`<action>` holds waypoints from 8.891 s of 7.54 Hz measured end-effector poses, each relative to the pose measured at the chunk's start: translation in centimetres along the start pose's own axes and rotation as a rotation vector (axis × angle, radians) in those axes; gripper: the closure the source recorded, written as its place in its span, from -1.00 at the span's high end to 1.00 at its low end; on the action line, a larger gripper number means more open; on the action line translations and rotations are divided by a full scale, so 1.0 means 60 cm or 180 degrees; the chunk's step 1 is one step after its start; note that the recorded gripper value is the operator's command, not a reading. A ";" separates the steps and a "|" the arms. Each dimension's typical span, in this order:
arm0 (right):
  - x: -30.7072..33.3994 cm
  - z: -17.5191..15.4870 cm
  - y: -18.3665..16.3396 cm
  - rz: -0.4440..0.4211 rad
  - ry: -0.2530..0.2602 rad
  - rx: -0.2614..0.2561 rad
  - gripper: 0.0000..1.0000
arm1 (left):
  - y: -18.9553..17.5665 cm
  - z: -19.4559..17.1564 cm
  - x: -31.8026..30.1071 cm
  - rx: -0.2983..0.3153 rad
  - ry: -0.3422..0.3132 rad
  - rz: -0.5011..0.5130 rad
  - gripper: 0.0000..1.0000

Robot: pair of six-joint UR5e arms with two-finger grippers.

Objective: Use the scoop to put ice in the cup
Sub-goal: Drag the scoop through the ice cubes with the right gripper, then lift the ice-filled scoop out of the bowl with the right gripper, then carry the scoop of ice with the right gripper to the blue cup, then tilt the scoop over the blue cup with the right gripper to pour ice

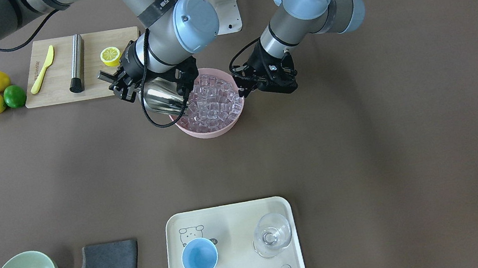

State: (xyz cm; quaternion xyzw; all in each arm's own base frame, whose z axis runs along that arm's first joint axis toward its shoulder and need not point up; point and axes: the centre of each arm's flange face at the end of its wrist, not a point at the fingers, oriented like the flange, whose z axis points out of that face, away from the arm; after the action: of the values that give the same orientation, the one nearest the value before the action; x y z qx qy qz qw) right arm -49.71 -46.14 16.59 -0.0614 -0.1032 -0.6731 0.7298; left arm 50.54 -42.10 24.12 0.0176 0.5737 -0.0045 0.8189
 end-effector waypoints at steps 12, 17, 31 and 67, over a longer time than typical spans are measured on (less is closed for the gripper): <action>0.011 0.008 -0.081 0.0221 0.0161 0.0613 -1.00 | 0.000 0.001 -0.003 -0.0006 -0.0010 -0.0001 -0.84; 0.000 0.023 -0.082 0.0345 0.0175 0.0871 -1.00 | 0.001 0.001 -0.003 -0.0007 -0.0009 0.0005 -0.84; -0.062 0.079 0.025 0.0976 -0.0168 0.2037 -1.00 | 0.001 0.001 -0.005 -0.0013 -0.0014 0.0011 -0.84; 0.408 -0.054 0.068 0.2467 -0.1660 0.0852 -1.00 | -0.001 -0.004 -0.010 -0.0013 -0.0020 -0.0013 0.44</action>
State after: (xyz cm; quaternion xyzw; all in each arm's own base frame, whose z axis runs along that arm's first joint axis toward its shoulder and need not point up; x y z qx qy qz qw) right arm -43.65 -70.25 19.36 -0.1675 -0.3379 -0.2947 0.8780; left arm 50.08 -42.15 24.60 0.0148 0.5711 -0.0051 0.8207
